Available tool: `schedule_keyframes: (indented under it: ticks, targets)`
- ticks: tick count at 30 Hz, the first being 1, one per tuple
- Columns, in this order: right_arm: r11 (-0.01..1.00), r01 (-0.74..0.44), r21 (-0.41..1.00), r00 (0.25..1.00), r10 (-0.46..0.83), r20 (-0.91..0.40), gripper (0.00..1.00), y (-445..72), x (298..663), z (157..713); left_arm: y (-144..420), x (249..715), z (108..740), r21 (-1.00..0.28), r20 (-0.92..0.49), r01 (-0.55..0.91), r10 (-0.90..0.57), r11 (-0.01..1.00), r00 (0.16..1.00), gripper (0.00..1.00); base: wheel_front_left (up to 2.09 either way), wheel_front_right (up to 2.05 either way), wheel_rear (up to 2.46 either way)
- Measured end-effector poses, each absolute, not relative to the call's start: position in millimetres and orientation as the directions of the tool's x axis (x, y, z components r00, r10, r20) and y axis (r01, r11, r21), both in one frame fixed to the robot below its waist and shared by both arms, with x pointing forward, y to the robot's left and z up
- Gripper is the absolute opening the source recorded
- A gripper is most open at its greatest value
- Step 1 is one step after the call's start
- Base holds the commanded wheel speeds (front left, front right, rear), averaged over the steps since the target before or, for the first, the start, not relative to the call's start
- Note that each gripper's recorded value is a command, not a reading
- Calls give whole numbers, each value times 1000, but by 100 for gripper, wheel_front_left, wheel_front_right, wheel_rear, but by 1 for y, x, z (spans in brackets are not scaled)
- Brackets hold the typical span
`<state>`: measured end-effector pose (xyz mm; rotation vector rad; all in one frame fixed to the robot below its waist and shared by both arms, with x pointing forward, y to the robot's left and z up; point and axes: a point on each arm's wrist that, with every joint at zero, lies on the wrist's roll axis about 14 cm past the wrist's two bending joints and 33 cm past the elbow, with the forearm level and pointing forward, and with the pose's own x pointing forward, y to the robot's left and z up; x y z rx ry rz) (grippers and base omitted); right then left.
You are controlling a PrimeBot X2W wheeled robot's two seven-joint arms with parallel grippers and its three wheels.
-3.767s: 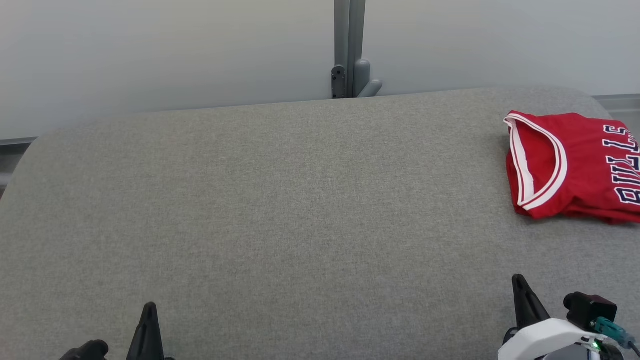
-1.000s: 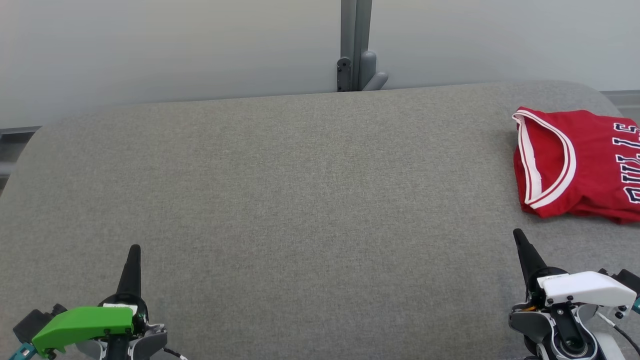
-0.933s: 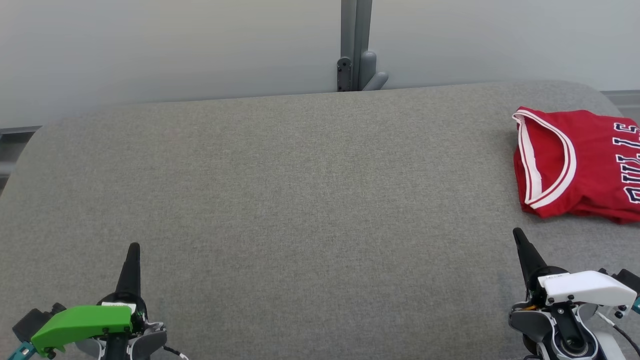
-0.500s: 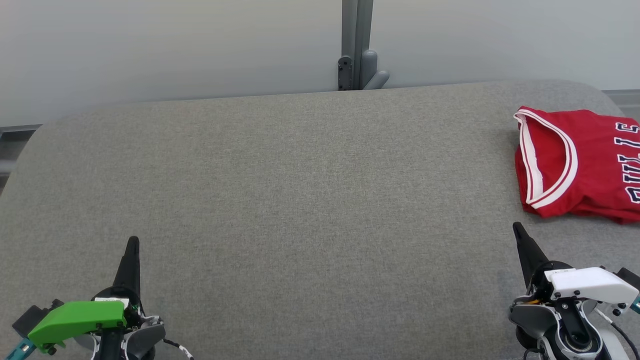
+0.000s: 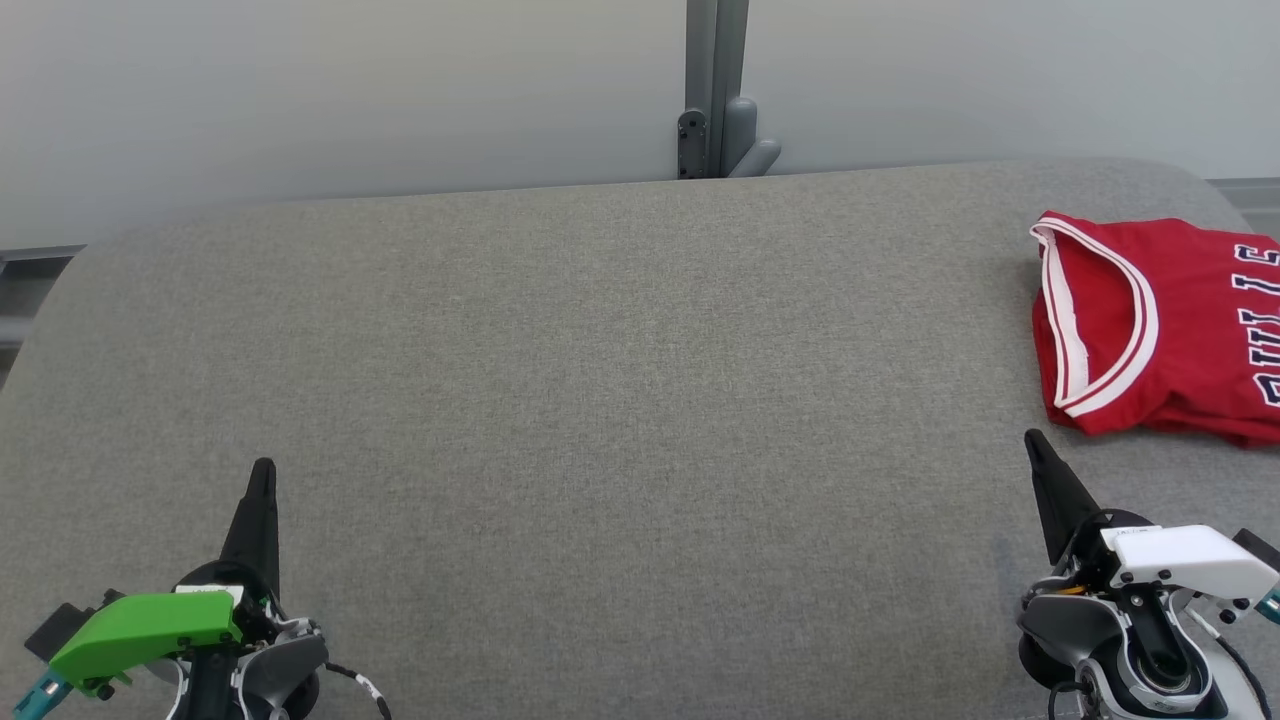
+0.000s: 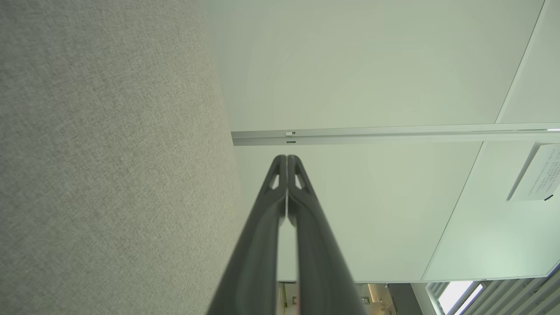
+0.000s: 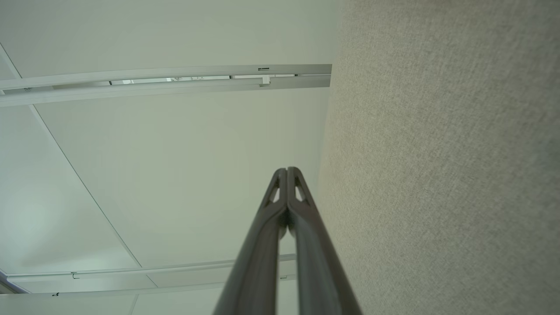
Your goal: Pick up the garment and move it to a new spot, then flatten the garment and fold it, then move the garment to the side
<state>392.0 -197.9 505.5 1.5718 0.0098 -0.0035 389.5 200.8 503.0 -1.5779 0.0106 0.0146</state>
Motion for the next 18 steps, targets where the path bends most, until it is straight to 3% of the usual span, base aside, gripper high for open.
schedule_keyframes:
  ticks: [18]
  targets:
    - [-1,8,1000,1000,4,-8,0,-198,392,506,201,390,503,-1000,-15,-15,3,-7,1000,0,0,0,0]
